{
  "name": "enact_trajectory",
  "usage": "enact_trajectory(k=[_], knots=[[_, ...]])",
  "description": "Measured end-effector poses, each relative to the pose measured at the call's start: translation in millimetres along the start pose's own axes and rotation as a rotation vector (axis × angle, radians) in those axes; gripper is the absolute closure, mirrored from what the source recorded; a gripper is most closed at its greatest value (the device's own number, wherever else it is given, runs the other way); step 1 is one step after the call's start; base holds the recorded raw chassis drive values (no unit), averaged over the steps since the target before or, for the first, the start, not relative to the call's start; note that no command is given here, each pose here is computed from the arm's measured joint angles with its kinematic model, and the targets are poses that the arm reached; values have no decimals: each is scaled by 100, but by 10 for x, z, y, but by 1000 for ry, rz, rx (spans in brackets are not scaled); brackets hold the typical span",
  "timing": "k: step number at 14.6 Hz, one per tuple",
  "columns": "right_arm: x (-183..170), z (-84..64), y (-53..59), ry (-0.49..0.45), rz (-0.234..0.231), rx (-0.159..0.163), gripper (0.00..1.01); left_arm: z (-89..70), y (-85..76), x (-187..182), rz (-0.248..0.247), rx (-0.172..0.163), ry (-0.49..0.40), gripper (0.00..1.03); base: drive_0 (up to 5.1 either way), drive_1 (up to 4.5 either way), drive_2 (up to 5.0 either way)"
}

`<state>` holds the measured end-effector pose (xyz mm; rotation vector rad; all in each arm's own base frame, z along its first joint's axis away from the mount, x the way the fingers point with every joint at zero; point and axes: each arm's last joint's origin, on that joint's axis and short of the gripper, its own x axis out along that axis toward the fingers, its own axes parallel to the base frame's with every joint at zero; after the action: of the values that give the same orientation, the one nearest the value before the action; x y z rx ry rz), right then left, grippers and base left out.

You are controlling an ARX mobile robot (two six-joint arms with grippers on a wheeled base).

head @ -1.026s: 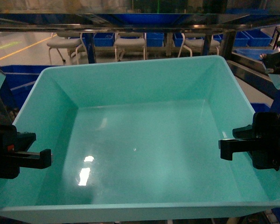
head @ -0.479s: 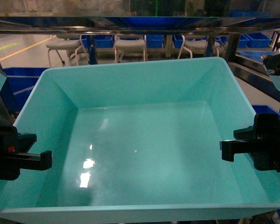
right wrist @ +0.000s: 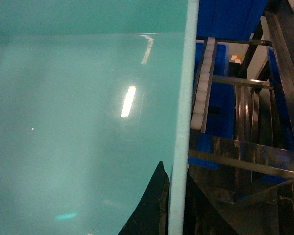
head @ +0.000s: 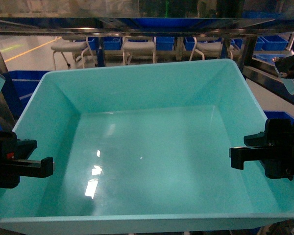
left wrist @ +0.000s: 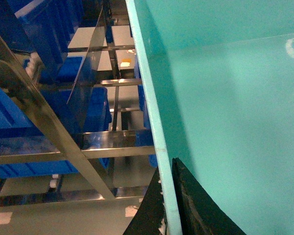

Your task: Organize blue bins on left shelf correctly

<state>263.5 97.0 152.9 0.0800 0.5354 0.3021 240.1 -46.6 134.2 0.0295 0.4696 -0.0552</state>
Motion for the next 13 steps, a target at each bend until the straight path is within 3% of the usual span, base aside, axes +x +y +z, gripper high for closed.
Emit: enact_trajectory(k=[3, 9, 10, 11, 13], knots=[[0, 1, 0, -1, 0, 0, 99, -1, 1, 0, 0, 0, 1, 101, 273, -142, -142], [0, 1, -14, 0, -2, 3, 99, 1, -10, -1, -3, 2, 0, 101, 0, 0, 0], [21, 10, -43, 9, -13, 8, 99, -3, -11, 10, -3, 2, 3, 101, 0, 0, 0], [266, 89, -171, 72, -52, 25, 99, 63, -58, 250, -27, 6, 55, 101, 0, 0, 0], [462, 93, -310, 104, -73, 36, 99, 101, -135, 447, -40, 20, 81, 101, 0, 0, 0]])
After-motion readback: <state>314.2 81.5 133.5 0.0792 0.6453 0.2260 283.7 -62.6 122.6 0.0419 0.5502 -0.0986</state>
